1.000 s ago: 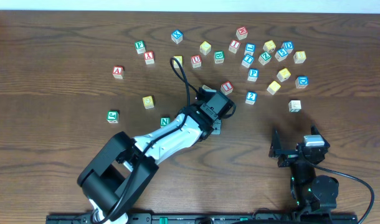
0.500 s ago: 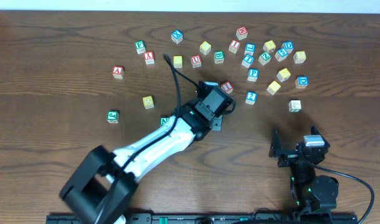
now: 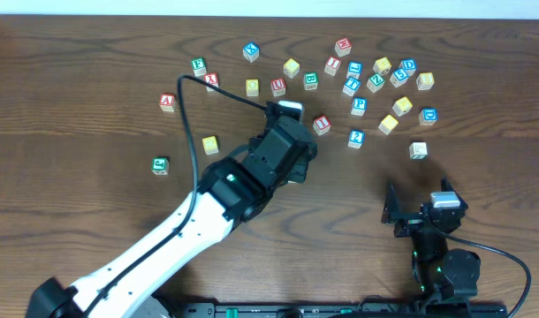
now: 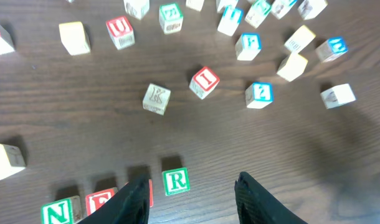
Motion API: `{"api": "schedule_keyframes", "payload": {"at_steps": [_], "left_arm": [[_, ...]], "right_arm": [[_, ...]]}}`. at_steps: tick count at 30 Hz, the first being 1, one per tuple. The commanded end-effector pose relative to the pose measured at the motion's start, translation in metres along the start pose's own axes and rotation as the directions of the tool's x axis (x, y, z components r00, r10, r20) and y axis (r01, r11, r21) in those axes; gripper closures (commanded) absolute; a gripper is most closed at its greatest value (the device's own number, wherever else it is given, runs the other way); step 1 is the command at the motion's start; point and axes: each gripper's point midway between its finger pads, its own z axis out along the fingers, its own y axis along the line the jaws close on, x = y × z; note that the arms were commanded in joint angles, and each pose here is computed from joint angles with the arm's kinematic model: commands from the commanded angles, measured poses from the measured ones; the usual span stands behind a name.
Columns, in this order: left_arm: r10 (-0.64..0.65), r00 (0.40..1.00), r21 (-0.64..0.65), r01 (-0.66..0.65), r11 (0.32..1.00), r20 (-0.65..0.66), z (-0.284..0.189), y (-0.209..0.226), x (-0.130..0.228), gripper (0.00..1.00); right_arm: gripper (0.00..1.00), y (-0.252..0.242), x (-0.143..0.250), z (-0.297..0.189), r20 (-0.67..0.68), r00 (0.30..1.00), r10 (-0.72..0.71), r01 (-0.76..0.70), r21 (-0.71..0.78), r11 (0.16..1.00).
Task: Spell out NEURIPS
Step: 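Open the left gripper and raise it off the R block, then move the left arm aside and swing the right arm toward the red I block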
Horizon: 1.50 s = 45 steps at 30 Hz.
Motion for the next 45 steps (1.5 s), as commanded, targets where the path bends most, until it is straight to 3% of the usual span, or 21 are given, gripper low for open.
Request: {"api": "schedule_keyframes", "payload": {"at_steps": [1, 17, 34, 45], "left_arm": [[0.013, 0.999, 0.009, -0.013, 1.000, 0.049, -0.016, -0.001, -0.015, 0.56], [-0.005, 0.999, -0.011, 0.006, 1.000, 0.053, -0.020, 0.009, -0.022, 0.56], [-0.060, 0.998, -0.148, 0.062, 0.987, 0.019, -0.027, 0.070, -0.036, 0.56], [0.050, 0.998, -0.205, -0.058, 0.977, -0.044, -0.028, 0.096, -0.030, 0.56]], "right_arm": [[0.01, -0.002, 0.001, 0.000, -0.001, 1.000, 0.014, -0.014, 0.010, 1.000], [0.01, -0.002, 0.001, 0.000, -0.001, 1.000, 0.014, -0.014, 0.009, 1.000], [0.01, -0.002, 0.001, 0.000, -0.001, 1.000, 0.014, -0.014, 0.009, 1.000], [0.01, -0.002, 0.001, 0.000, -0.001, 1.000, 0.014, -0.014, 0.009, 1.000]]}}
